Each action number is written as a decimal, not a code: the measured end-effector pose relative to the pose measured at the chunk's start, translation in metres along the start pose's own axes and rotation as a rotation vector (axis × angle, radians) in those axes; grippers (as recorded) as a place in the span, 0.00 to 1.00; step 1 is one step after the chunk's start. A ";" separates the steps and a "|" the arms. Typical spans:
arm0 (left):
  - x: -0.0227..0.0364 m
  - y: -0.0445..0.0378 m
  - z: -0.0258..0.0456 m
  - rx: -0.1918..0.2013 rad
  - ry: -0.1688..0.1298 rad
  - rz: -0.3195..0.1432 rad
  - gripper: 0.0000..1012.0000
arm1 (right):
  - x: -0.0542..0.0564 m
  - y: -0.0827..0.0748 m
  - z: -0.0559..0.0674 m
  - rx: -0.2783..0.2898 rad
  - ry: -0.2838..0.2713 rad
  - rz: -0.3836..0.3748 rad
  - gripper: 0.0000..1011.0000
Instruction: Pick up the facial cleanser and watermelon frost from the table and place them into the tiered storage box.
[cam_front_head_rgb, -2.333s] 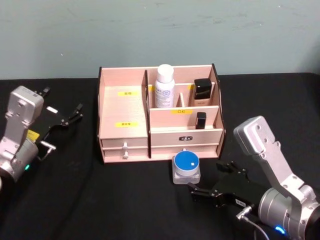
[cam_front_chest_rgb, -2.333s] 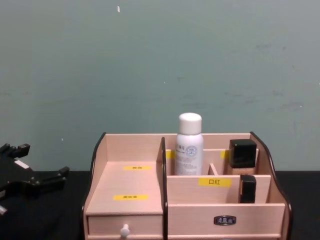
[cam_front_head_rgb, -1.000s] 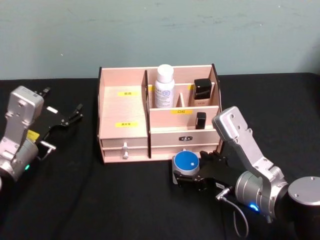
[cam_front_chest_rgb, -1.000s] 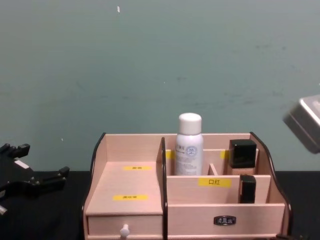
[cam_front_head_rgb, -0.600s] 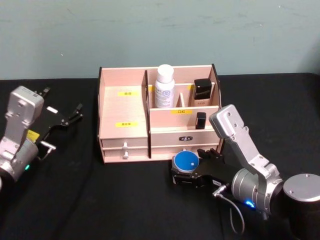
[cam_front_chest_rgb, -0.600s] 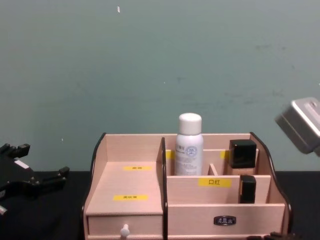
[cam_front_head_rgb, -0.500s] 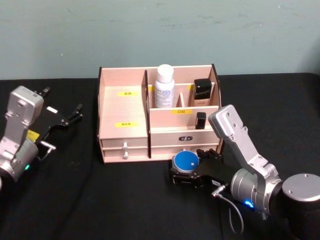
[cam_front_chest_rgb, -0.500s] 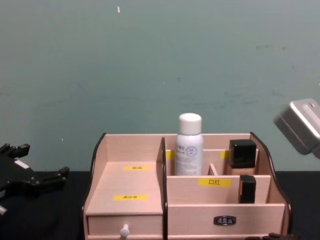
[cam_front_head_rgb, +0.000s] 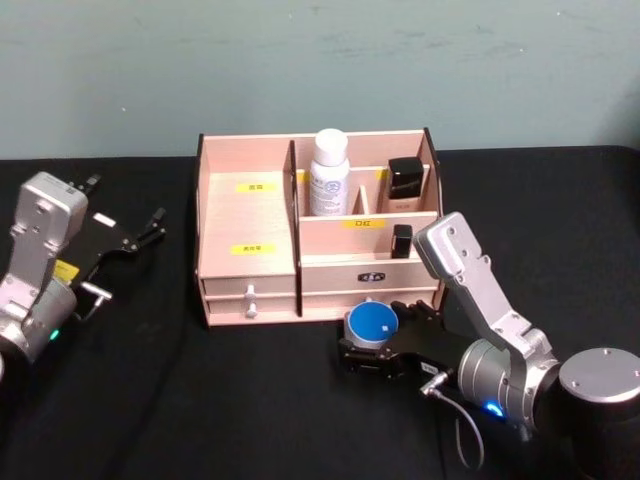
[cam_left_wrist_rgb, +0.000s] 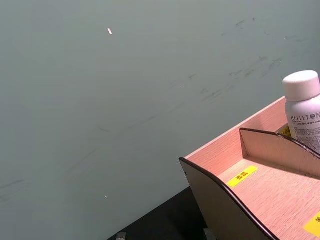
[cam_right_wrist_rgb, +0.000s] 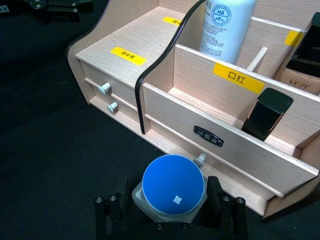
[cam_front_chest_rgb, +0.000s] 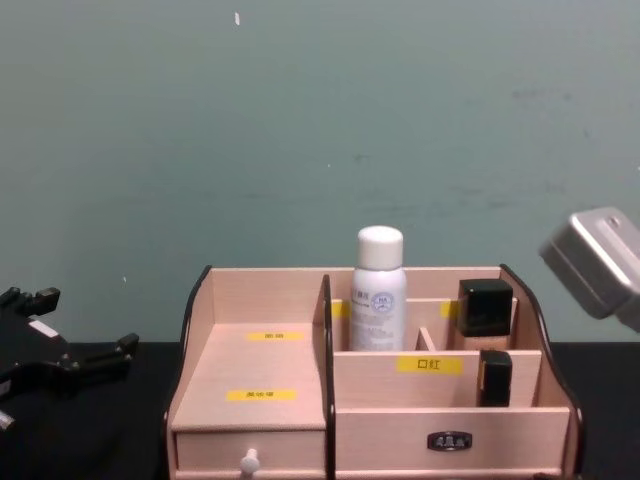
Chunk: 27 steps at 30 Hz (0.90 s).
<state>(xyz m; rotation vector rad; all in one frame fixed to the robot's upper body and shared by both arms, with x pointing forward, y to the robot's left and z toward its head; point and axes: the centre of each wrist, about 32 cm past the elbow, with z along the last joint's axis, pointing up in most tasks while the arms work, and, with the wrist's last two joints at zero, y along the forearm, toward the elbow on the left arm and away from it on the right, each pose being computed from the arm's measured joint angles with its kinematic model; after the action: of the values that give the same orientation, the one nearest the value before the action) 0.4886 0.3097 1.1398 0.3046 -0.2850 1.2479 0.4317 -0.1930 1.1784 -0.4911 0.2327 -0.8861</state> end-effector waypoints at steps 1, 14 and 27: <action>0.0000 0.0000 0.0000 0.000 0.000 0.000 0.99 | 0.000 0.000 0.000 -0.001 -0.001 0.000 0.99; 0.0000 0.0000 0.0000 0.000 0.000 0.000 0.99 | 0.000 0.000 0.001 -0.010 -0.007 -0.001 0.99; 0.0000 0.0000 0.0000 0.000 0.000 0.000 0.99 | 0.000 0.000 0.001 -0.008 -0.005 0.000 0.82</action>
<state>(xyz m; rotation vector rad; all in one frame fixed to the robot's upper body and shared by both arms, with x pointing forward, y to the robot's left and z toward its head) 0.4886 0.3097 1.1398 0.3045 -0.2850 1.2479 0.4317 -0.1928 1.1791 -0.5011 0.2317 -0.8845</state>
